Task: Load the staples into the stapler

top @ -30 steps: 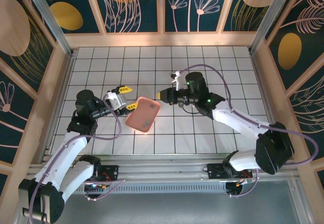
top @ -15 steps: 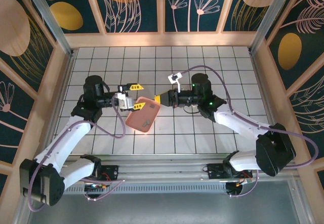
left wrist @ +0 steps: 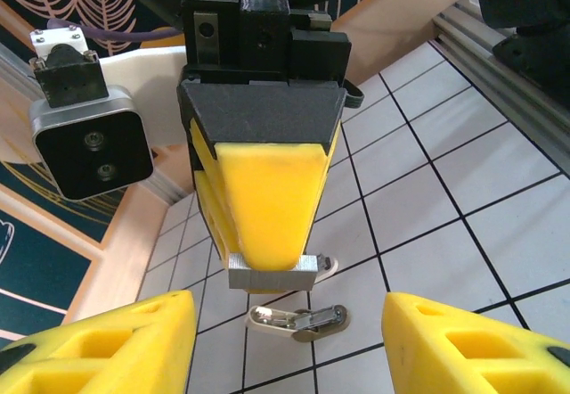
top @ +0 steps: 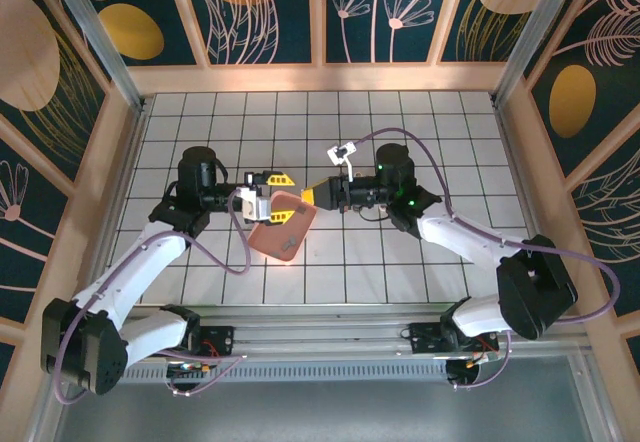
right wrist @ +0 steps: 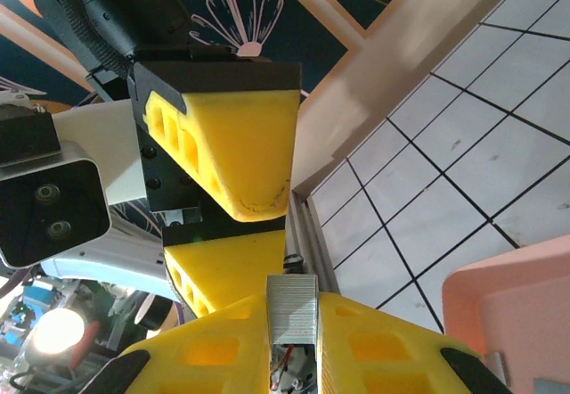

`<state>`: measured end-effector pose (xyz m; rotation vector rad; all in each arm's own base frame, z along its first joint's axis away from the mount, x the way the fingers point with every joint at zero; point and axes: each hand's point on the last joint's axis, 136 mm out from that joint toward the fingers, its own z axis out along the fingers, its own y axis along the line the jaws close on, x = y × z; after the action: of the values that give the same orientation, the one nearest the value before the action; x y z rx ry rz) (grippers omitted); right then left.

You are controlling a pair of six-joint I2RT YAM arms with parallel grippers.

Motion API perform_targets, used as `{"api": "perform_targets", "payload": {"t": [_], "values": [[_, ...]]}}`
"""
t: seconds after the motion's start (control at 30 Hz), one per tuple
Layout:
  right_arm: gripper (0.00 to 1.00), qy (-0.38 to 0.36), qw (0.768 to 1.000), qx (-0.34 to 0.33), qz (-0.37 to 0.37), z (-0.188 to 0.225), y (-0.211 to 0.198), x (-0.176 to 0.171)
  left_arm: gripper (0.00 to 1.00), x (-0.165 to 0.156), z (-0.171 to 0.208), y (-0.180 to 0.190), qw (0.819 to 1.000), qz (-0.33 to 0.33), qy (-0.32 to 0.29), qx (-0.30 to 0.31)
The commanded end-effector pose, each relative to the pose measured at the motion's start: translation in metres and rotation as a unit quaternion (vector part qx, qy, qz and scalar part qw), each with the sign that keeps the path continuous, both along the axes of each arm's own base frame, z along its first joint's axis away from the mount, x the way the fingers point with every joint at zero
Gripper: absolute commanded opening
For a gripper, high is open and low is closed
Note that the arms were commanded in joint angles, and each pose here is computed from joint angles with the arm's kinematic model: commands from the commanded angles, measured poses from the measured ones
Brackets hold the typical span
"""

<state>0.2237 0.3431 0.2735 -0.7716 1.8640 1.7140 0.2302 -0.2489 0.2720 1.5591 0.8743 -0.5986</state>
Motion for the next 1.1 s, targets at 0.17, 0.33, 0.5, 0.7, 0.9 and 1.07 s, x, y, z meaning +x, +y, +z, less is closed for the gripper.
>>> {"api": "perform_targets", "payload": {"t": [0.17, 0.33, 0.5, 0.7, 0.9, 1.07], "values": [[0.20, -0.006, 0.999, 0.016, 0.034, 0.004, 0.006, -0.009, 0.58, -0.003, 0.012, -0.007, 0.999, -0.031, -0.013, -0.013], [0.20, -0.004, 0.999, 0.023, 0.039, 0.006, 0.008, -0.010, 0.58, -0.002, 0.011, -0.008, 0.999, -0.034, -0.014, -0.011], [0.20, -0.002, 0.999, 0.026, 0.044, 0.006, 0.010, -0.011, 0.56, -0.002, 0.008, -0.011, 0.999, -0.034, -0.018, -0.006], [0.20, 0.003, 0.999, 0.025, 0.047, 0.005, 0.011, -0.012, 0.51, -0.002, 0.010, -0.013, 0.999, -0.040, -0.021, -0.007], [0.20, 0.005, 0.998, 0.029, 0.051, 0.006, 0.011, -0.012, 0.48, -0.002, 0.008, -0.014, 0.999, -0.042, -0.020, -0.006], [0.20, 0.006, 0.998, 0.032, 0.053, 0.007, 0.011, -0.013, 0.43, -0.002, 0.008, -0.014, 0.999, -0.043, -0.022, -0.006]]}}
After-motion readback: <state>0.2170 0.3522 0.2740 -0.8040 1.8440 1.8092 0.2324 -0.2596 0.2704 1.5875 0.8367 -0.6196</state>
